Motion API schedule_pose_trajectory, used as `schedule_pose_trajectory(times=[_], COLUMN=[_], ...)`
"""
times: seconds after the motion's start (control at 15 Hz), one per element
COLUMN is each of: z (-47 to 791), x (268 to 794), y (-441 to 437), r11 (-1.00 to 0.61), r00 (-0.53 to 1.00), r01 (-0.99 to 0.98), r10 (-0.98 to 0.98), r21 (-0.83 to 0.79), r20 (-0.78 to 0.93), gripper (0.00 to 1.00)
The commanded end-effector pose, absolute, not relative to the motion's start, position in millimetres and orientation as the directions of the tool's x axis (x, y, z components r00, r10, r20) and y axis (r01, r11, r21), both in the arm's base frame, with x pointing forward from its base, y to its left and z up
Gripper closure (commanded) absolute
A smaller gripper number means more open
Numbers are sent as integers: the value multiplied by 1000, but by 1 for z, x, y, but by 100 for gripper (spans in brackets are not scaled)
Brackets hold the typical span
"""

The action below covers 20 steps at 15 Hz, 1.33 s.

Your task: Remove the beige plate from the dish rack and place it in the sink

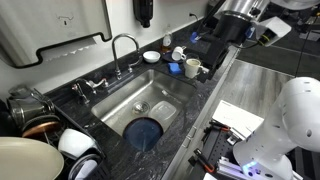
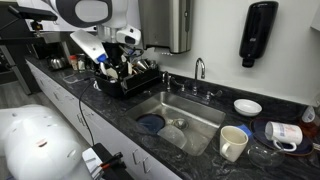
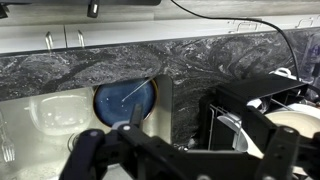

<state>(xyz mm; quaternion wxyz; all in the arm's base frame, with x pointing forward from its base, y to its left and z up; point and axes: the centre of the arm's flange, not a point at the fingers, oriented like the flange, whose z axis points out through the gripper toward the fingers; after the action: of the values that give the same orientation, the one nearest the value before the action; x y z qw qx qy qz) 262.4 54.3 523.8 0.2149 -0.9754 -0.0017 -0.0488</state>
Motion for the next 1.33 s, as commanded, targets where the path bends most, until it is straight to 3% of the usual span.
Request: schedule_pose_trajectory(times=[0.0, 0.47, 0.93, 1.0, 1.27], z=[524, 548, 571, 573, 575], x=[263, 256, 250, 229, 227], y=[53, 137, 242, 215, 218], r11=[-906, -853, -735, -781, -777], r00=[995, 941, 730, 777, 772], r01=[22, 297, 599, 530, 535], r10=[-21, 185, 339, 292, 290], r21=[-423, -429, -317, -329, -332], r20=[96, 283, 594, 558, 565], gripper=[0, 0, 0, 0, 0])
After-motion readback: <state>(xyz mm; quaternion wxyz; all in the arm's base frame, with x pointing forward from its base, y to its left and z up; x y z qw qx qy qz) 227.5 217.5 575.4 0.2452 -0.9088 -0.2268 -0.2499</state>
